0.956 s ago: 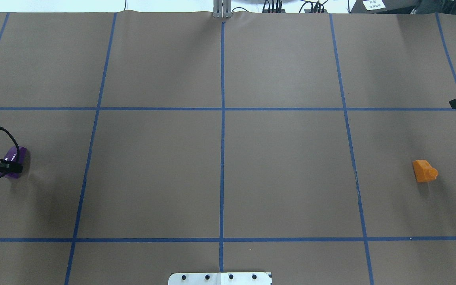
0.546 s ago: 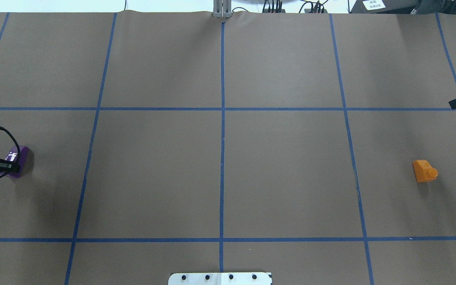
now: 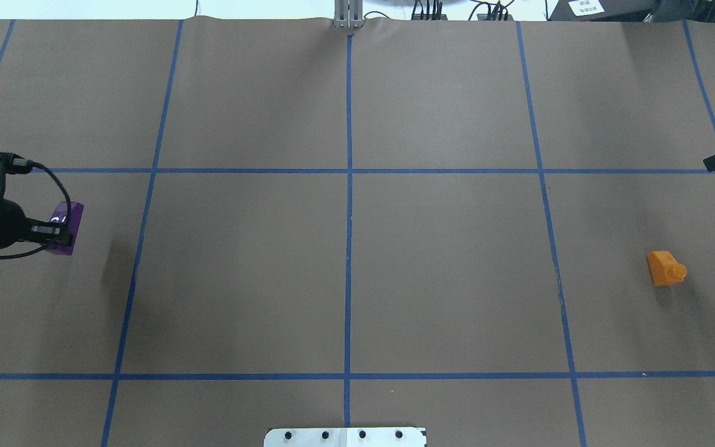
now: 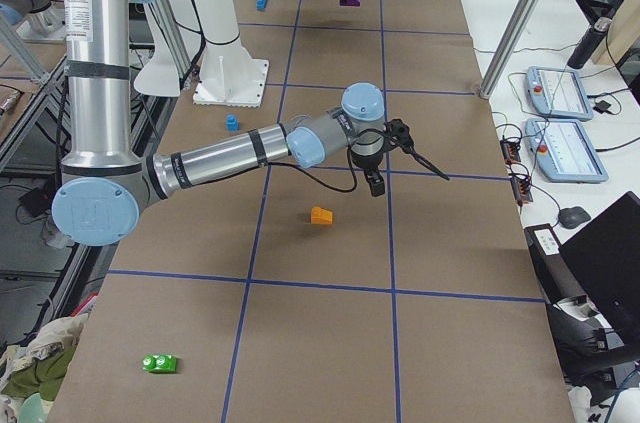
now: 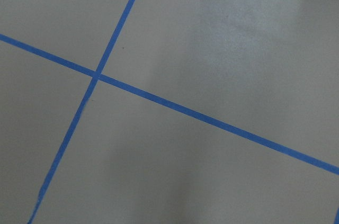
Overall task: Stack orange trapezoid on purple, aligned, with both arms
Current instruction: 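Carry the purple block with the left gripper to the table center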
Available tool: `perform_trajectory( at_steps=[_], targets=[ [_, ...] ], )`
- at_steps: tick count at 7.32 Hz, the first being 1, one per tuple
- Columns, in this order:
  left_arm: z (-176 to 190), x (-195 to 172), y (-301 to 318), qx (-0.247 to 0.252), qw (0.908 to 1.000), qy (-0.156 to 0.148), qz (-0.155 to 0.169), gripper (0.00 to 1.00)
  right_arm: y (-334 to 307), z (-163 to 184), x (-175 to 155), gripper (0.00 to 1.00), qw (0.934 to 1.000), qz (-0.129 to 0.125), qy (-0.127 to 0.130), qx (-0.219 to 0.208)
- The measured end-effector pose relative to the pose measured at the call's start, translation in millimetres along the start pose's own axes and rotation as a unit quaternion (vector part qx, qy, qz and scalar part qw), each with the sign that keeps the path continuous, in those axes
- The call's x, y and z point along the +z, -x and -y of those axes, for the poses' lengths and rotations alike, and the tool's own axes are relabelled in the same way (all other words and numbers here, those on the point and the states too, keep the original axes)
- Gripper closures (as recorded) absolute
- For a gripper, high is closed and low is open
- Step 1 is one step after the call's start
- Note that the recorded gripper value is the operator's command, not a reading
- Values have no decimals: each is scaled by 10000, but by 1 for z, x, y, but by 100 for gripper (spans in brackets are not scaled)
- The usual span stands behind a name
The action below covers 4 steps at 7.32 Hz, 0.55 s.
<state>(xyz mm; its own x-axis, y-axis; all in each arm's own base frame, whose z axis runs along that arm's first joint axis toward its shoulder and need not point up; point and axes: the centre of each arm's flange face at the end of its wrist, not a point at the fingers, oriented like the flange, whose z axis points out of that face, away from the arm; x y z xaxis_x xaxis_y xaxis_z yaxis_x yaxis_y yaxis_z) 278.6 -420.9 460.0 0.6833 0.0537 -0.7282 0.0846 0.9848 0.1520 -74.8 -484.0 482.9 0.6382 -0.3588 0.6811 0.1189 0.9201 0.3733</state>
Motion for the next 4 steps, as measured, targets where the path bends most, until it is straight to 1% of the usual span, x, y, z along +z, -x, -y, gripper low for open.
perform_trajectory(
  at_steps=[1,2,3,4],
  targets=[
    [20,-6,-68,-123,9999,113,-6,100,0,0,0,0,10000,3,4,-2],
    [28,-11,-153,-139,9993,338,-5,100,0,-1,1,0,10000,7,11,-1],
    [28,-18,-228,-74,9985,535,-5,100,0,-1,1,0,10000,8,13,-1],
    [28,-17,-293,13,9982,603,9,100,0,-1,1,0,10000,6,13,-3]
  ],
)
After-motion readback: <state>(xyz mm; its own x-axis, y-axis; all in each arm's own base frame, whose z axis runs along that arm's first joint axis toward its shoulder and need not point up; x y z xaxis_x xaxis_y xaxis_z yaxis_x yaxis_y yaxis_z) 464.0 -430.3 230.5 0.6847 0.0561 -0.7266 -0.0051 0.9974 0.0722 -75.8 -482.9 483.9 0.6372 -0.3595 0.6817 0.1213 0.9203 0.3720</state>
